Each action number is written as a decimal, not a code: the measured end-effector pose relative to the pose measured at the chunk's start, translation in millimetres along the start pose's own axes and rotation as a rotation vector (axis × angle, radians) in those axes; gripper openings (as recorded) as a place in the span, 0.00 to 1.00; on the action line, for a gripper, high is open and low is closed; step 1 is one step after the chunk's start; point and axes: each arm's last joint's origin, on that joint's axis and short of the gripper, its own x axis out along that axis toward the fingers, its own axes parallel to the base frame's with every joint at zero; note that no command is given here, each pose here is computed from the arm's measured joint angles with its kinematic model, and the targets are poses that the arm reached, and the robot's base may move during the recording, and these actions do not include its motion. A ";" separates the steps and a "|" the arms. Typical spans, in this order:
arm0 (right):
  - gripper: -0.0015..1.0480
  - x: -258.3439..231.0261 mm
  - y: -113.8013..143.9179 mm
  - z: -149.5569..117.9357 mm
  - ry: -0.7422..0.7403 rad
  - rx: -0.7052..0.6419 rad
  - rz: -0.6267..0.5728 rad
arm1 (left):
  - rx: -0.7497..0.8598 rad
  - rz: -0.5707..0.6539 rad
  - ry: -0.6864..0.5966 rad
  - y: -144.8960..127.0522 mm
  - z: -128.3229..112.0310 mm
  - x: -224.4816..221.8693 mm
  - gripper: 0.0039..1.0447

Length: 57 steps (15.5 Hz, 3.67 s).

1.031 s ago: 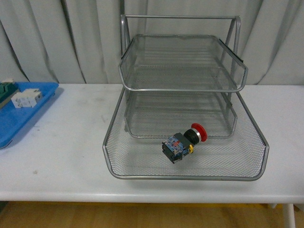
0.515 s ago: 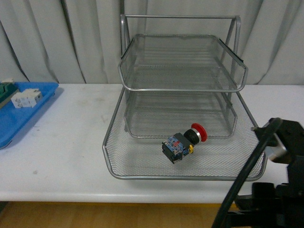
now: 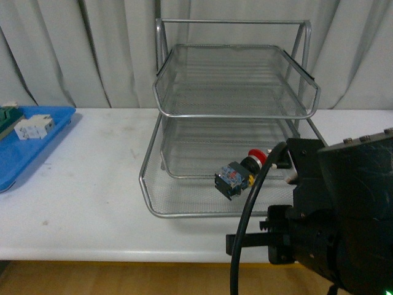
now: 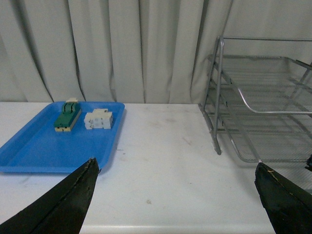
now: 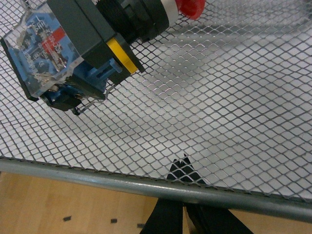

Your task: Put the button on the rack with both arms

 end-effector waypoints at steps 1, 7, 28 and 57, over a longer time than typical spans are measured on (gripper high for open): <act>0.02 7.1 -2.1 8.3 -0.024 -0.011 -0.010 | 0.000 0.000 -0.001 0.0 0.1 0.0 0.94; 0.02 68.7 -13.4 66.6 -0.156 -0.049 -0.067 | 0.000 0.000 0.000 0.0 0.0 0.0 0.94; 0.02 -162.1 -85.9 -20.3 -0.649 -0.068 -0.220 | 0.000 0.002 0.000 0.1 0.0 0.0 0.94; 0.23 -232.6 -89.3 -51.5 -0.681 -0.073 -0.219 | 0.000 0.002 -0.001 0.1 0.1 0.0 0.94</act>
